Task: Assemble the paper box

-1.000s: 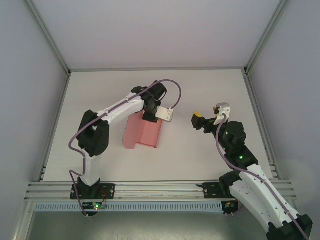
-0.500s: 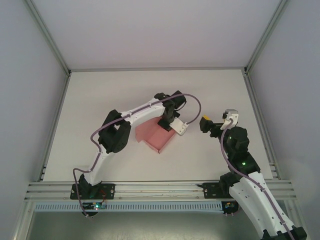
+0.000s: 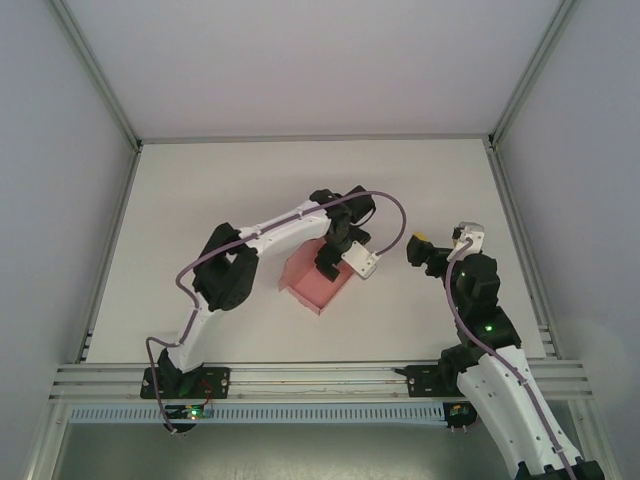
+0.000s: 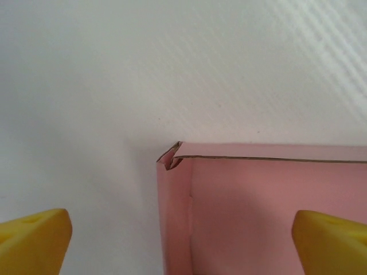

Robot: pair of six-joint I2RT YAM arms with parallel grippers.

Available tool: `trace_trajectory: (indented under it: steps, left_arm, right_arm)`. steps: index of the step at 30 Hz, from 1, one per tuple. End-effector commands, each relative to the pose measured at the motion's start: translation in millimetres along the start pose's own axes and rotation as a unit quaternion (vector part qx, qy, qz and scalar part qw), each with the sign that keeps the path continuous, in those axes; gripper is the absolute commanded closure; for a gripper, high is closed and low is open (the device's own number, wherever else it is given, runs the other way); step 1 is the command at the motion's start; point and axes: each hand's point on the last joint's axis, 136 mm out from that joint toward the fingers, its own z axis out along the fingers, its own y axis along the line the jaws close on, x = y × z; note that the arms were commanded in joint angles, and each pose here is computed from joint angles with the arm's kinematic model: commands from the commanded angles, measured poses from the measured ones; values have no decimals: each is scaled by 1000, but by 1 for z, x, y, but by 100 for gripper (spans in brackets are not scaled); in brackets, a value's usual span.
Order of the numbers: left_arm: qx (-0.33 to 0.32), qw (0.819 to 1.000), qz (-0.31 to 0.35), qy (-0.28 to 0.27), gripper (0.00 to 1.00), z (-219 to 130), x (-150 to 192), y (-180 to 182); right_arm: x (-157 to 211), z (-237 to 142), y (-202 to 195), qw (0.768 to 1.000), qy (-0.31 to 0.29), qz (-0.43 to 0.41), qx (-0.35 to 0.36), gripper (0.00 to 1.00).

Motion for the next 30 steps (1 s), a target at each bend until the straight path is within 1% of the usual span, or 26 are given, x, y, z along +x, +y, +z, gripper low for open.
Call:
trace_trajectory:
  steps: [1, 3, 6, 7, 9, 10, 11, 12, 13, 14, 15, 16, 17, 19, 20, 21, 22, 23, 25, 27, 29, 30]
  left_arm:
    - [-84, 994, -15, -63, 0, -52, -34, 22]
    - [-135, 986, -54, -85, 0, -77, -43, 39]
    - [-205, 957, -143, -145, 0, -126, -52, 63]
    - [-234, 942, -182, -160, 0, -143, -51, 71]
    - [-289, 908, -247, -176, 0, -172, -45, 82]
    - [-330, 880, -289, -180, 0, -188, -37, 87]
    - [-377, 846, -330, -183, 0, -204, -26, 93]
    - [-429, 801, -374, -185, 0, -223, -11, 96]
    - [-476, 750, -421, -184, 0, -244, 9, 93]
    - [-507, 704, -463, -183, 1, -259, 29, 84]
    - [-529, 653, -510, -183, 0, -271, 53, 71]
    - [-539, 598, -565, -183, 0, -277, 82, 53]
    - [-544, 536, -619, -183, 0, -278, 111, 33]
    - [-529, 390, -733, -175, 0, -263, 173, -19]
    - [-516, 331, -772, -164, 0, -253, 197, -44]
    - [-502, 290, -801, -148, 0, -240, 217, -66]
    - [-486, 261, -824, -131, 0, -225, 232, -87]
    - [-472, 252, -837, -115, 0, -213, 238, -101]
    - [-456, 251, -850, -82, 0, -192, 244, -119]
    - [-446, 252, -857, -60, 0, -180, 246, -128]
    - [-441, 256, -859, -45, 0, -175, 248, -132]
    - [-438, 260, -859, -39, 0, -173, 248, -132]
  right_arm:
    - [1, 1, -9, 1000, 15, 8, 26, 2]
    - [1, 4, -6, 999, 28, -4, 21, 2]
    - [4, 9, 4, 997, 66, -27, 0, 2]
    - [6, 12, 10, 996, 83, -35, -13, 2]
    - [17, 20, 27, 990, 117, -52, -59, 5]
    - [22, 25, 36, 987, 133, -55, -77, 6]
    - [28, 30, 44, 983, 149, -63, -91, 7]
    - [35, 35, 53, 978, 165, -76, -102, 8]
    - [44, 40, 64, 972, 183, -97, -111, 8]
    - [53, 45, 74, 965, 200, -115, -122, 8]
    - [63, 50, 86, 957, 218, -134, -136, 9]
    - [74, 55, 98, 948, 237, -151, -150, 10]
    - [84, 60, 110, 939, 253, -165, -167, 12]
    - [105, 67, 132, 920, 278, -192, -200, 14]
    - [113, 72, 140, 913, 287, -202, -208, 15]
    - [120, 77, 145, 908, 297, -209, -209, 16]
    - [126, 83, 150, 903, 307, -215, -209, 18]
    - [131, 89, 154, 900, 315, -218, -210, 19]
    - [142, 102, 160, 895, 329, -221, -203, 22]
    - [152, 111, 165, 890, 341, -229, -198, 28]
    - [164, 115, 169, 881, 357, -242, -195, 41]
    - [168, 118, 169, 880, 363, -247, -183, 48]
